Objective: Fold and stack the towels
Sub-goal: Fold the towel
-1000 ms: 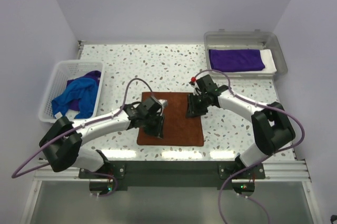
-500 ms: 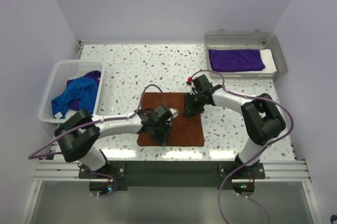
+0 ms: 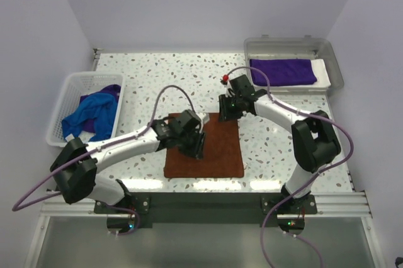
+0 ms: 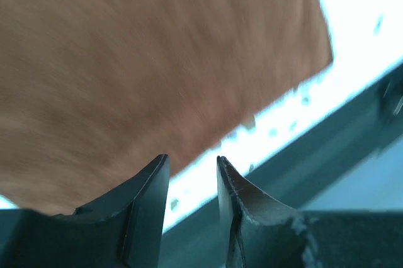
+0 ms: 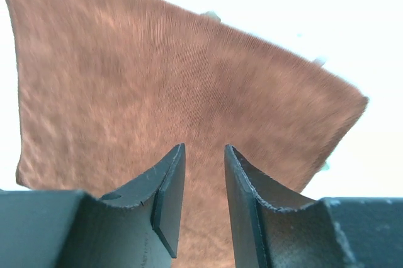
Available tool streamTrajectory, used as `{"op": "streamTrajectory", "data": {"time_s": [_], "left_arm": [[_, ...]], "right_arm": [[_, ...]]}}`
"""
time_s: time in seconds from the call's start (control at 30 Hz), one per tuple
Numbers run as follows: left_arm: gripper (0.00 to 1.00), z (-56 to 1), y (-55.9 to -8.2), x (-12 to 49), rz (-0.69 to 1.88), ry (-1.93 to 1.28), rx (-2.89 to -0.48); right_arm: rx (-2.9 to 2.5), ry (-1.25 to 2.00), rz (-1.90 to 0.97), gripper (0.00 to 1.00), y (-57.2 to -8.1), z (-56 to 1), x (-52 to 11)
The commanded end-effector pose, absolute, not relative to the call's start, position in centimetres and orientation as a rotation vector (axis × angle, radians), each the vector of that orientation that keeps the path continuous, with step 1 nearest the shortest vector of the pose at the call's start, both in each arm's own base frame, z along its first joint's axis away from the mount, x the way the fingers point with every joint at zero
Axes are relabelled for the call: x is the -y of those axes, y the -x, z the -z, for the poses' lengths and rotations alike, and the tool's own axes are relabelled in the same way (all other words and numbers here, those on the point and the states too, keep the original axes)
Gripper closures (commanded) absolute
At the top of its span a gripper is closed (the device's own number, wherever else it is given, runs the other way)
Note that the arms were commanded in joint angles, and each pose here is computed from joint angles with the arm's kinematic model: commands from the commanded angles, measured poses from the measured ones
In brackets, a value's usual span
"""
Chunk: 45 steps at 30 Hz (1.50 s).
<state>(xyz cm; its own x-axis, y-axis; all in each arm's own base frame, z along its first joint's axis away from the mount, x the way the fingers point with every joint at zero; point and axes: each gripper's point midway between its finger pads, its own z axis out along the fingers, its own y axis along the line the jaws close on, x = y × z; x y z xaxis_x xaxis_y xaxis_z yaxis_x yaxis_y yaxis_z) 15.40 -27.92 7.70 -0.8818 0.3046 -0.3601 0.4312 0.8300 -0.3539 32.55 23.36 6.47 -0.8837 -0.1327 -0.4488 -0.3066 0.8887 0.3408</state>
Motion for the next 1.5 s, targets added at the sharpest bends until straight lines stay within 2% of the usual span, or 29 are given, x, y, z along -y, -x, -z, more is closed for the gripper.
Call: {"op": "streamTrajectory", "data": {"time_s": [0.0,0.17,0.3,0.47,0.57,0.67,0.7,0.8,0.93,1.07,1.47], "left_arm": [[0.59,-10.5,-21.3,26.2,0.592,-0.393,-2.606],[0.63,-9.4,-28.4,23.7,0.521,-0.283,-2.548],[0.69,-6.7,-32.0,23.0,0.465,-0.242,-2.603],[0.73,-3.6,-34.1,20.1,0.354,-0.157,-2.663],[0.74,-3.2,-34.4,19.0,0.34,-0.134,-2.678],[0.69,-6.0,-35.7,18.6,0.316,-0.202,-2.575],[0.61,-7.4,-36.4,18.6,0.302,-0.255,-2.522],[0.49,-8.8,-38.2,18.0,0.255,-0.335,-2.454],[0.41,-8.4,-39.9,17.5,0.259,-0.4,-2.435],[0.39,-7.2,-40.9,17.3,0.257,-0.494,-2.432],[0.42,-4.4,-41.7,17.3,0.352,-0.739,-2.476]], "right_arm": [[-2.578,0.319,-0.492,0.65,-35.6,-7.9,-22.0],[-2.584,0.266,-0.473,0.7,-37.5,-6.8,-20.7],[-2.622,0.24,-0.455,0.72,-38.3,-4.8,-19.7],[-2.662,0.184,-0.424,0.74,-38.7,-2.5,-17.9],[-2.644,0.212,-0.375,0.74,-39.1,-3.2,-17.0],[-2.607,0.311,-0.349,0.72,-39.5,-5.3,-16.7],[-2.59,0.333,-0.341,0.71,-39.8,-6.0,-16.7],[-2.581,0.431,-0.324,0.61,-40.0,-6.6,-16.6],[-2.602,0.549,-0.294,0.53,-39.9,-5.4,-16.2],[-2.617,0.659,-0.286,0.52,-40.0,-4.7,-15.5],[-2.595,0.839,-0.379,0.56,-40.5,-3.9,-16.2]]}}
